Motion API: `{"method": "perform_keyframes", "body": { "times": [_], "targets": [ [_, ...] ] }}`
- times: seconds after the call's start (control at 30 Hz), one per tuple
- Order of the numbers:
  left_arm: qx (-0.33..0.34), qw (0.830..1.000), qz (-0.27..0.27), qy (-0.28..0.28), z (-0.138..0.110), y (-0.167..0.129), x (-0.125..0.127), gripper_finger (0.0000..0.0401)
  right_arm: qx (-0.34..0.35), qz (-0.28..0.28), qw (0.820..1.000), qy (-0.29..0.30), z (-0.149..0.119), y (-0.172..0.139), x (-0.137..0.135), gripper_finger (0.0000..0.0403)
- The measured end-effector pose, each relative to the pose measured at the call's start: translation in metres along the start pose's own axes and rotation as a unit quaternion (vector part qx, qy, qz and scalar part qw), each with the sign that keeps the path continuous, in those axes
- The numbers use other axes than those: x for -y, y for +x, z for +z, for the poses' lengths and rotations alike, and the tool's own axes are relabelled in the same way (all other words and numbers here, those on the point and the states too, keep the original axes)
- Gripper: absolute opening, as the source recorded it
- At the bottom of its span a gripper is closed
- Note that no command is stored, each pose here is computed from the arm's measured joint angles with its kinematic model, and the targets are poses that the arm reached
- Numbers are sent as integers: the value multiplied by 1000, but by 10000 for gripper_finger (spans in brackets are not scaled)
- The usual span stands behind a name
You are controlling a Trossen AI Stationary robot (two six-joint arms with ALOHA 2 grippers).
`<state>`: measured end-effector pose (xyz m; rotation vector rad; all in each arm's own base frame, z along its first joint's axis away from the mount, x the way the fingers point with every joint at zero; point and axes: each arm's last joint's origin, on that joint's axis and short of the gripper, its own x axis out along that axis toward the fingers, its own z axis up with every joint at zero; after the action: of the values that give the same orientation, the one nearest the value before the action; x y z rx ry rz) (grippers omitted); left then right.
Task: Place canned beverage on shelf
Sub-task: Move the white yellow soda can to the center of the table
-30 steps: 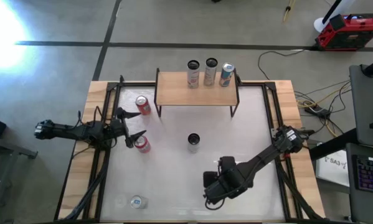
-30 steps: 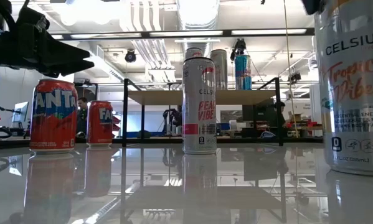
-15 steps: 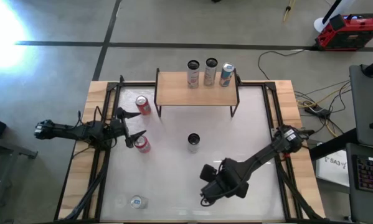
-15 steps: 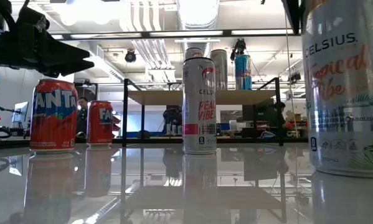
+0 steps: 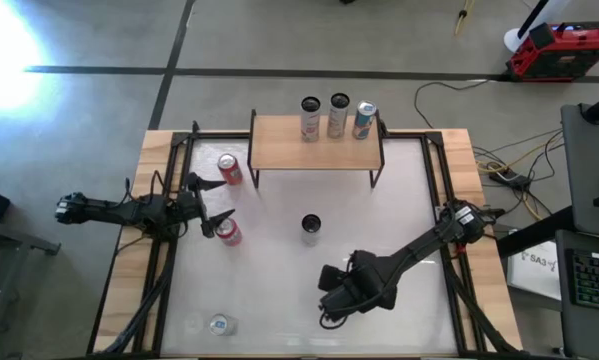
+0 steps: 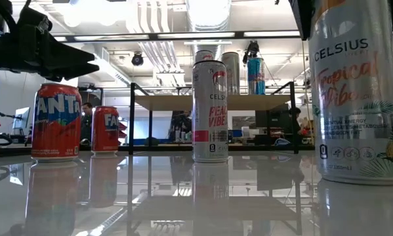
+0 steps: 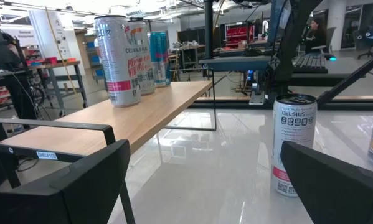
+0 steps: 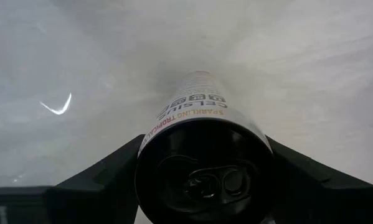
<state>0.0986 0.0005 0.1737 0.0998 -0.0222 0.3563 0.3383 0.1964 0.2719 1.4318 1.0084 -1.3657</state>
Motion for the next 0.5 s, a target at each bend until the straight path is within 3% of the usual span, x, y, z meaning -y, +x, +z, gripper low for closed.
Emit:
{"method": "perform_keyframes", "body": {
  "times": [0.3, 0.5],
  "targets": [
    [0, 1000, 0, 0, 0, 0, 0, 400, 15, -12, 994, -104, 16, -5, -7, 250],
    [0, 1000, 0, 0, 0, 0, 0, 400, 30, 16, 978, -205, 40, -22, -17, 250]
  ]
}}
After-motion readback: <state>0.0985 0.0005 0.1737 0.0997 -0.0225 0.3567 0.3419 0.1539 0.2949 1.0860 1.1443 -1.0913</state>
